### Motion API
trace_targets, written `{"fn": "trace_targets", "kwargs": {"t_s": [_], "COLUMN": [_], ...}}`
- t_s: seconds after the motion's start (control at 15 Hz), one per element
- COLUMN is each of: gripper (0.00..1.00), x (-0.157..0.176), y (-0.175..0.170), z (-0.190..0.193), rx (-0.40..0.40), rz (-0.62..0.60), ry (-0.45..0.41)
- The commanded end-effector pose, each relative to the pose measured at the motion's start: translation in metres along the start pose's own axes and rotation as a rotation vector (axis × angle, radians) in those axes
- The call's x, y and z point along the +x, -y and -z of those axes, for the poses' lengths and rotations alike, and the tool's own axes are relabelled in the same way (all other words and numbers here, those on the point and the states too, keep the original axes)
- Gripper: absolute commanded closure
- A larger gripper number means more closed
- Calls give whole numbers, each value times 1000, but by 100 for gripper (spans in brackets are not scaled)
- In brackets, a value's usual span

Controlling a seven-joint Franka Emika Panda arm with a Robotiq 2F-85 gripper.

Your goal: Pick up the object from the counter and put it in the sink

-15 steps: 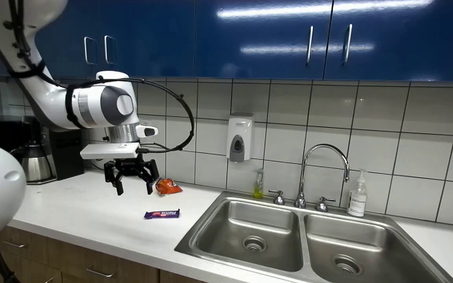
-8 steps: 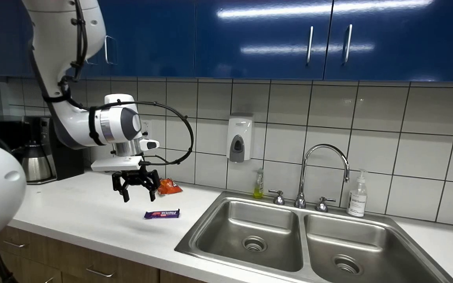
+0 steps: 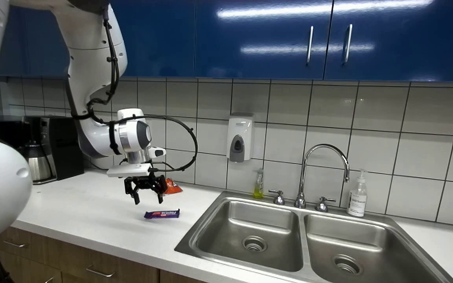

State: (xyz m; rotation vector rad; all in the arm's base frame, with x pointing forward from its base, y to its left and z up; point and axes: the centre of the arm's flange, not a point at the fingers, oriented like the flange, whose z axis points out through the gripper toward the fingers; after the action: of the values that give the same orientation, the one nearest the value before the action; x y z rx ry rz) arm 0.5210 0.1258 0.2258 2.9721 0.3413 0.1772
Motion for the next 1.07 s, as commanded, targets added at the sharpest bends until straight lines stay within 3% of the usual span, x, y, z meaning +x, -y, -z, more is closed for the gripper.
{"fn": "trace_targets", "kwargs": {"t_s": [0.0,1.0], "gripper": [0,0], "x": [29,59], "y": [6,1], "z": [-21,-50], "rx": [-18,-60], "rz": [-18,-25], "ry": [-4,-12]}}
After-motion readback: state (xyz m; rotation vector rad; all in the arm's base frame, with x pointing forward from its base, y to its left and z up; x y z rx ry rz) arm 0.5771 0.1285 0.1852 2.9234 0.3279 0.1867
